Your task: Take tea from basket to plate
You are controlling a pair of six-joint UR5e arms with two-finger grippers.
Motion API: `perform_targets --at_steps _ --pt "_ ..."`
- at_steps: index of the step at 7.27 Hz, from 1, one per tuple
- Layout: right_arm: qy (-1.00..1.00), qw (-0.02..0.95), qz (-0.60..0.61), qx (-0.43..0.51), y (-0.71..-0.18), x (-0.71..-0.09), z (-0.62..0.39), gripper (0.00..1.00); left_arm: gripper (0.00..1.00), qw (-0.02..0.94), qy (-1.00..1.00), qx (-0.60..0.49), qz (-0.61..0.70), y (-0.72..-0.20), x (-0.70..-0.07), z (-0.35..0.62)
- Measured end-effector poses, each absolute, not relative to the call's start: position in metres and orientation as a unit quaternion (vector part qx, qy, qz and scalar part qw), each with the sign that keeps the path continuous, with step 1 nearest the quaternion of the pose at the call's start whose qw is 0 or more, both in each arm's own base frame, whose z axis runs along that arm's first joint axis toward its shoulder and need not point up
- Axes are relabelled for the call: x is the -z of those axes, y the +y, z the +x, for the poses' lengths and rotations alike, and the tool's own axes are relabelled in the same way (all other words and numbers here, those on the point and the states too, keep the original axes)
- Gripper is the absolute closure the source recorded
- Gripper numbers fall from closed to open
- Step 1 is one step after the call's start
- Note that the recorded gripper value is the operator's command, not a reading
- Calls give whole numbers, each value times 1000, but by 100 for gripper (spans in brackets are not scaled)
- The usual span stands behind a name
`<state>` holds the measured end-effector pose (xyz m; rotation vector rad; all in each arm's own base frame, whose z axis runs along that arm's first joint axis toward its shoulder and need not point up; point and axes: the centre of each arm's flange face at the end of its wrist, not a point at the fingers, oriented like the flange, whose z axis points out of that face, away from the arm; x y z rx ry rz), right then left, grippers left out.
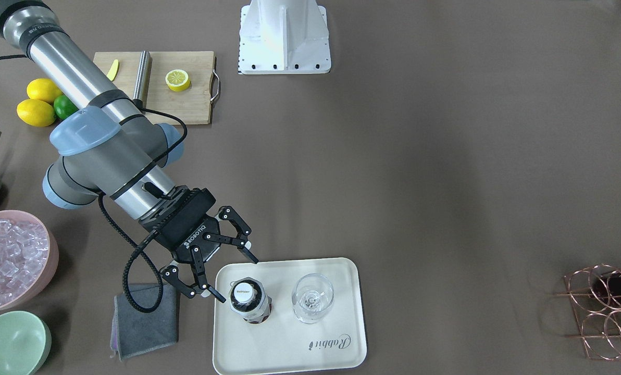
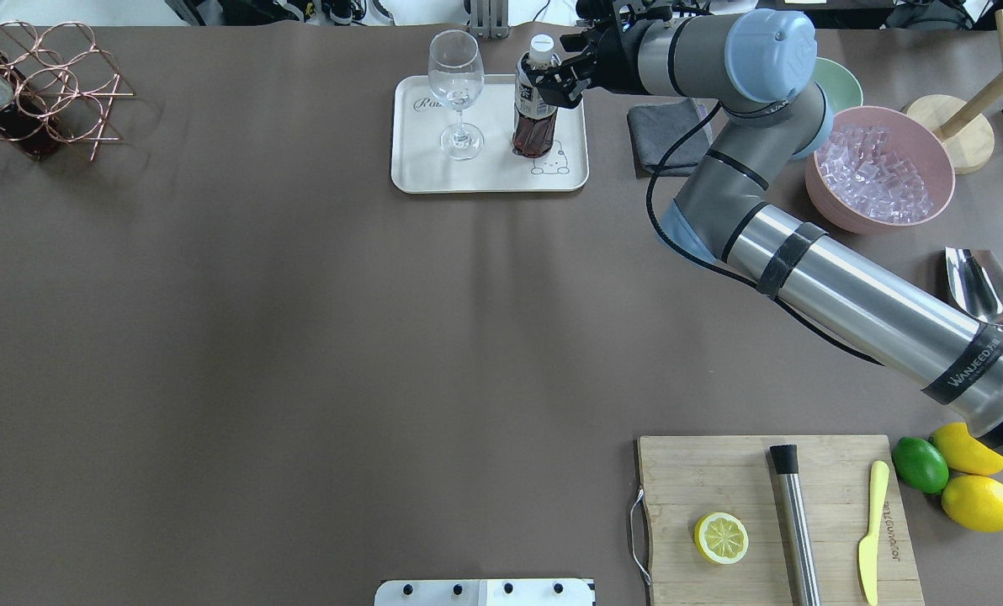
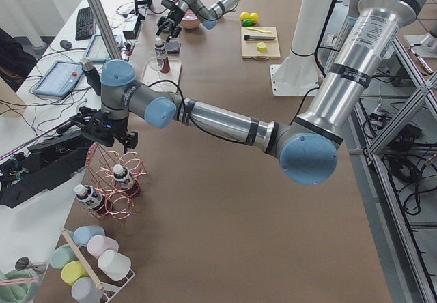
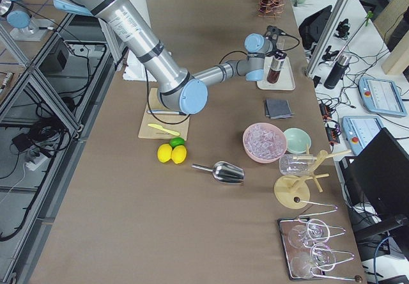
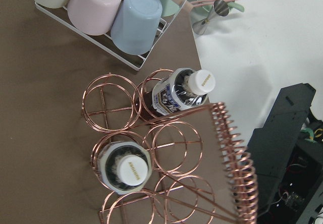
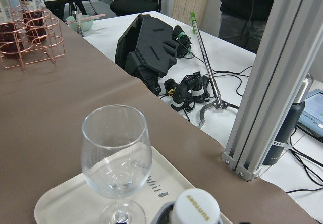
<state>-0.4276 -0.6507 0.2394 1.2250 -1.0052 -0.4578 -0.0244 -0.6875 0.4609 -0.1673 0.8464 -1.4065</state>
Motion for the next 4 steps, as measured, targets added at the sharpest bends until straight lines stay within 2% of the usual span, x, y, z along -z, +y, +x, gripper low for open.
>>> perform_targets --at_steps 2,3,4 --pt "-449 678 543 208 -646 -211 -405 7 3 736 414 532 -63 -613 -491 -54" --pt "-455 680 532 218 -636 -188 -393 1 3 775 424 468 -40 -554 -517 -69" --pt "-463 683 517 229 -620 -171 -381 1 3 810 426 403 -14 -507 -539 -80"
